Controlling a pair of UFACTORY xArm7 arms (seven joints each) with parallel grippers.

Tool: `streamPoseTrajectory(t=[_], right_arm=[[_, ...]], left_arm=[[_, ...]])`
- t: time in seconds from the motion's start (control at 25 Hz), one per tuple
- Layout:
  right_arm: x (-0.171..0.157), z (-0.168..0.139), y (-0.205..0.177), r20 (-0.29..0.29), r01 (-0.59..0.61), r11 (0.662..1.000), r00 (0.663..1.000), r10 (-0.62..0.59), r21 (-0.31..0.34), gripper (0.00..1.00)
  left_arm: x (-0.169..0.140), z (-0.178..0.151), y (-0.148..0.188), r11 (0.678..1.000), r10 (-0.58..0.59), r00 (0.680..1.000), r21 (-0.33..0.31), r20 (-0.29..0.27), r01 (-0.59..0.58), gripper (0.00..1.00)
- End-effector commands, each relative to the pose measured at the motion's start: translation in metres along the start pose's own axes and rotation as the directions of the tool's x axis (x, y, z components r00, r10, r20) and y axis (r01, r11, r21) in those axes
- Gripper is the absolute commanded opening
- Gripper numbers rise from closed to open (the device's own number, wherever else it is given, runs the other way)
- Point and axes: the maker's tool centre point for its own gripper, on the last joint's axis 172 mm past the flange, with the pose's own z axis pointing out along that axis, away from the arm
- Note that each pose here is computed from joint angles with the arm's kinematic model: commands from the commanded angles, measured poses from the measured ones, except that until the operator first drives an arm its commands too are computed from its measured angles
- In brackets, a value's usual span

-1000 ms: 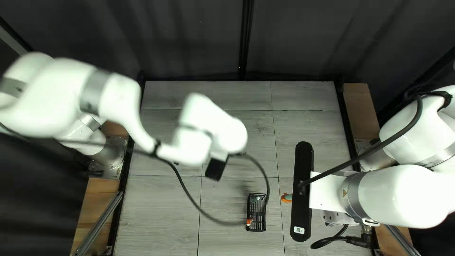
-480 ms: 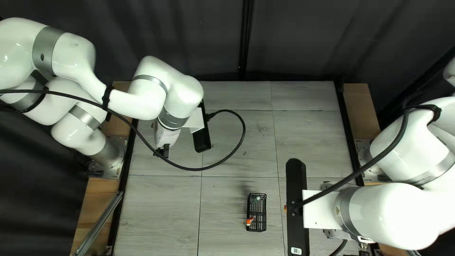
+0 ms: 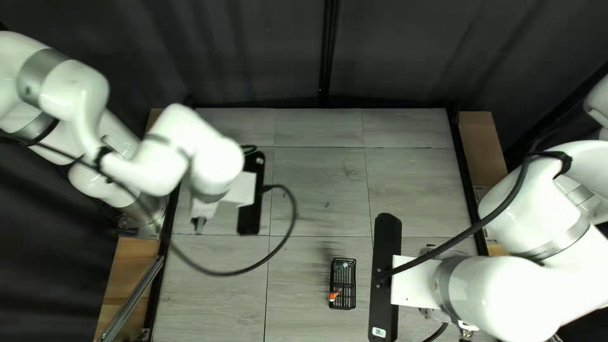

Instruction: Pick up toothbrushes and insert them into a toothbrush holder

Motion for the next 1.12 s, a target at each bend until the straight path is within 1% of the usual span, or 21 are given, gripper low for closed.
streamPoseTrajectory(t=[0.04,0.12,0.16,0.2,0.32,0.44,0.56,0.68,0.88,1.12], right_arm=[[0.002,0.005,-0.005,0.021,-0.029,0.999,0.999,0.03,-0.015,0.0],[0.001,0.005,-0.007,0.025,-0.035,0.999,0.999,0.035,-0.018,0.01],[0.001,0.004,-0.009,0.027,-0.038,0.999,0.999,0.039,-0.019,0.01],[0.0,0.004,-0.01,0.029,-0.041,0.999,0.999,0.042,-0.019,0.0],[0.0,0.001,-0.012,0.038,-0.057,0.998,0.998,0.058,-0.02,0.0],[0.002,0.001,-0.022,0.056,-0.085,0.996,0.995,0.086,-0.025,0.0],[0.008,0.009,-0.039,0.078,-0.101,0.995,0.992,0.102,-0.025,0.0],[0.015,0.016,-0.051,0.093,-0.089,0.996,0.992,0.09,-0.011,0.0],[0.022,0.018,-0.061,0.11,-0.049,0.999,0.993,0.048,0.006,0.0],[0.031,0.039,-0.059,0.139,-0.018,1.0,0.99,0.017,0.01,0.0]], left_arm=[[-0.016,0.011,0.009,0.993,-0.096,0.995,0.074,-0.005,0.096,1.0],[-0.025,0.017,0.01,0.985,-0.149,0.989,0.091,-0.007,0.149,1.0],[-0.03,0.023,0.012,0.979,-0.182,0.983,0.092,-0.015,0.183,1.0],[-0.033,0.028,0.013,0.978,-0.191,0.981,0.082,-0.025,0.192,1.0],[-0.037,0.033,0.016,0.981,-0.187,0.981,0.048,-0.052,0.189,1.0],[-0.04,0.026,0.019,0.984,-0.173,0.981,0.015,-0.084,0.175,1.0],[-0.041,0.016,0.026,0.987,-0.161,0.981,-0.002,-0.105,0.162,1.0],[-0.041,0.016,0.026,0.987,-0.161,0.981,-0.002,-0.105,0.162,1.0],[-0.041,0.016,0.026,0.987,-0.161,0.981,-0.002,-0.105,0.162,1.0],[-0.041,0.016,0.026,0.987,-0.161,0.981,-0.002,-0.105,0.162,1.0]])
